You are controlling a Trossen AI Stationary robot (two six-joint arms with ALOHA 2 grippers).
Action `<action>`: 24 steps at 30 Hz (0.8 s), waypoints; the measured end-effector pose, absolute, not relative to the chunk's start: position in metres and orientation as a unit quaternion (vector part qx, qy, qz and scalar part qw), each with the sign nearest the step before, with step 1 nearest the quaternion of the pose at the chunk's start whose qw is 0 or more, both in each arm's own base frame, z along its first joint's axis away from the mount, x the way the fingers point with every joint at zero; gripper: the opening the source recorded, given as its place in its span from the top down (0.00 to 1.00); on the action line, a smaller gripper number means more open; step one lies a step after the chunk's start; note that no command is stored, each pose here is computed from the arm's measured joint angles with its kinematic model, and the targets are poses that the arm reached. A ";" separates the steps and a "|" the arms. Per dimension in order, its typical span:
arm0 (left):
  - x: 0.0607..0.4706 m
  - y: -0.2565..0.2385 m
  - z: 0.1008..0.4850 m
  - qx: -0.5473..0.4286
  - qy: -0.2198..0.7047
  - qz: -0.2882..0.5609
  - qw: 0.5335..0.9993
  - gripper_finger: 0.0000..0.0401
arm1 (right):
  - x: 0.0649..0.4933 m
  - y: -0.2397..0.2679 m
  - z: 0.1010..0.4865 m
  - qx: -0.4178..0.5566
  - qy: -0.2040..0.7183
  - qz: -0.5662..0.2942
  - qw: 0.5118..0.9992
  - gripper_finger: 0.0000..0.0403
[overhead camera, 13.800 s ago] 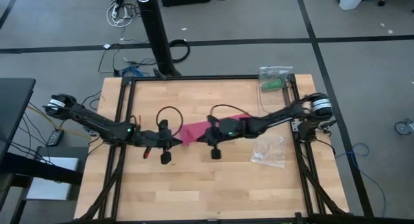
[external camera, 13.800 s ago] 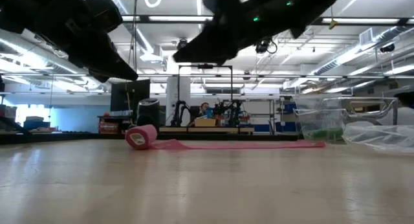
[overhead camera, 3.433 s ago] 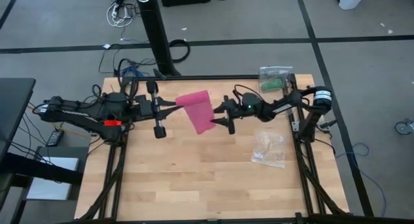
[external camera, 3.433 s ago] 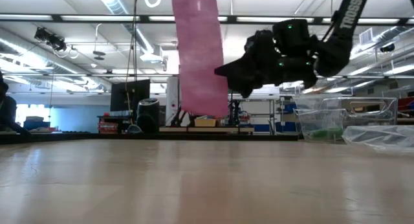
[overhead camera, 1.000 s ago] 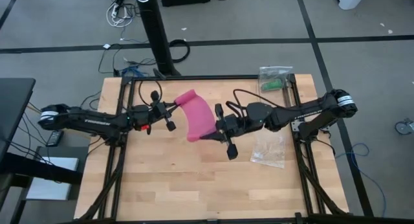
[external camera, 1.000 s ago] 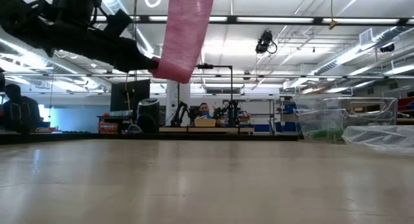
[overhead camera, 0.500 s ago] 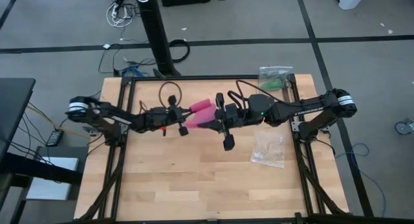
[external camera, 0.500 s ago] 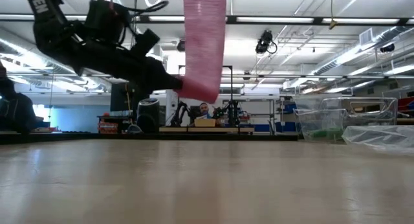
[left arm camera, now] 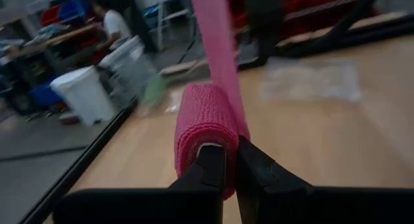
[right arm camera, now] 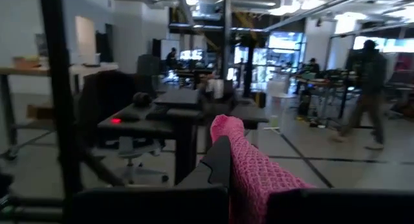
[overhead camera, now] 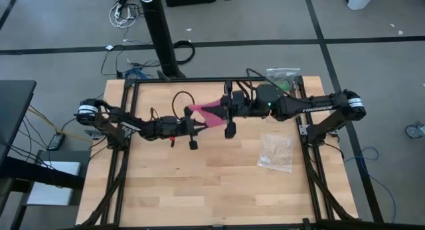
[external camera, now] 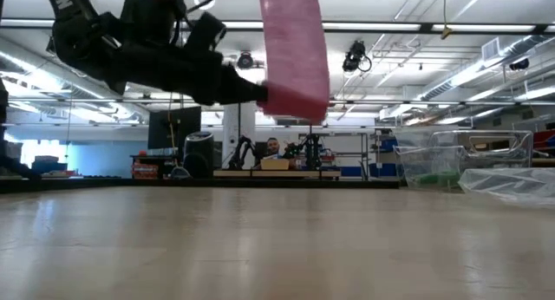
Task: Roll bandage
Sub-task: Roll the pink bandage
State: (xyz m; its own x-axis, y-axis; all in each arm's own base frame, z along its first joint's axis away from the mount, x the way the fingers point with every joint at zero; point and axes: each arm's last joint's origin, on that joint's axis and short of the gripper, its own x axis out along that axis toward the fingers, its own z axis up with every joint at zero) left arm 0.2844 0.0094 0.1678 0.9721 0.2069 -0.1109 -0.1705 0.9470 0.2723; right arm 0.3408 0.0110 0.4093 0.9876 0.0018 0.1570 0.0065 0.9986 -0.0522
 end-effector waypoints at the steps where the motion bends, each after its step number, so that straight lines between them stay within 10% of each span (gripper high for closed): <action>1: 0.285 0.006 0.169 0.132 0.064 0.089 0.985 0.95 | 0.341 0.006 0.410 -0.025 -0.082 -0.008 0.996 1.00; 24: 0.288 -0.013 0.172 0.057 0.058 0.065 0.995 0.95 | 0.331 -0.024 0.449 -0.026 -0.134 -0.073 0.988 1.00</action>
State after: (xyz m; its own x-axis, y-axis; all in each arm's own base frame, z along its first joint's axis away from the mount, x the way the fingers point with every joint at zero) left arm 0.2877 -0.0133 0.1715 0.9850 0.1351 -0.1072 -0.1219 0.9851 0.1214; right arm 0.3314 -0.0239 0.4489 0.9535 -0.1379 0.2680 0.1517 0.9879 -0.0314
